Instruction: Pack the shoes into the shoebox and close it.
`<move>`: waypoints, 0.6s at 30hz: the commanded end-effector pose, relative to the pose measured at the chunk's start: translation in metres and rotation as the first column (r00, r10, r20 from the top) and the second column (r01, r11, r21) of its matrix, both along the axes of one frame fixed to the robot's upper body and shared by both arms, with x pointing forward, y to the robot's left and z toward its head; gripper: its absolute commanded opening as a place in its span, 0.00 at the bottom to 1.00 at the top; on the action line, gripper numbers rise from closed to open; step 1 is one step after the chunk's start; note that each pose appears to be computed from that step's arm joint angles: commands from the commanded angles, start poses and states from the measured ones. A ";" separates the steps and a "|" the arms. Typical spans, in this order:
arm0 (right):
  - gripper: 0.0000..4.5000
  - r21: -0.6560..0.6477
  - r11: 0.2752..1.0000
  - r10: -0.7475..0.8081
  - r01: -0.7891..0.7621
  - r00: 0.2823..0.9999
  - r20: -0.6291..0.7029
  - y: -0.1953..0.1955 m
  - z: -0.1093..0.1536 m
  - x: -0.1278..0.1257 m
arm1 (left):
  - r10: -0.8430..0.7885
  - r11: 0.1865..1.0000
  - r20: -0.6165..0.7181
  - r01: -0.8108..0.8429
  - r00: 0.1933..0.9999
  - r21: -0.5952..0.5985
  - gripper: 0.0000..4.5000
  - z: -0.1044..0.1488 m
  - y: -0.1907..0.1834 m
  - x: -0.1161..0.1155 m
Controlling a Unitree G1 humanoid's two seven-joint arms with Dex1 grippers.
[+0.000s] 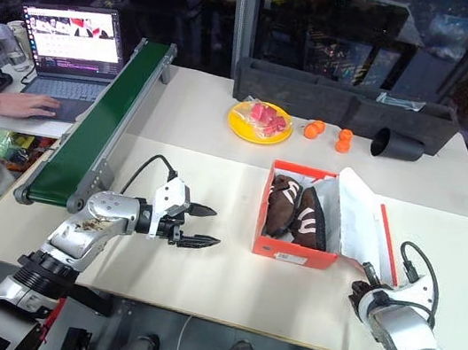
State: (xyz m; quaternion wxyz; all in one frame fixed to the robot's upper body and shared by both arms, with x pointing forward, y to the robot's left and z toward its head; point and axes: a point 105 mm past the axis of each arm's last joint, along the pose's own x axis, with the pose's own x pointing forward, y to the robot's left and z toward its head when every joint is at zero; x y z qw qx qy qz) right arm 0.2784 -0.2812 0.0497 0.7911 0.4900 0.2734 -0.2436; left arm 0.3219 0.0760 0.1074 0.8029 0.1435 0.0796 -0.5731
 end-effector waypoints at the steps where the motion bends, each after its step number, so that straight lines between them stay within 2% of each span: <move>1: 0.01 0.091 0.987 -0.137 0.133 0.990 0.043 -0.017 0.004 0.016 | -0.018 1.000 0.055 0.018 0.998 -0.004 0.80 0.013 -0.003 0.000; 8: 0.01 0.179 0.947 -0.283 0.267 0.956 0.076 -0.030 -0.008 0.035 | -0.016 1.000 0.055 0.017 0.998 -0.007 0.80 0.014 -0.003 0.001; 13: 0.01 0.212 0.931 -0.340 0.298 0.919 0.198 -0.034 -0.003 0.050 | -0.019 1.000 0.057 0.020 0.998 -0.005 0.80 0.015 -0.003 0.002; 16: 0.01 0.152 0.954 -0.297 0.257 0.862 0.410 -0.034 0.032 0.064 | -0.022 1.000 0.060 0.022 0.998 0.001 0.80 0.015 -0.003 0.003; 18: 0.01 0.095 0.967 -0.244 0.236 0.753 0.611 -0.033 0.075 0.068 | -0.023 1.000 0.061 0.022 0.998 0.004 0.80 0.016 -0.002 0.004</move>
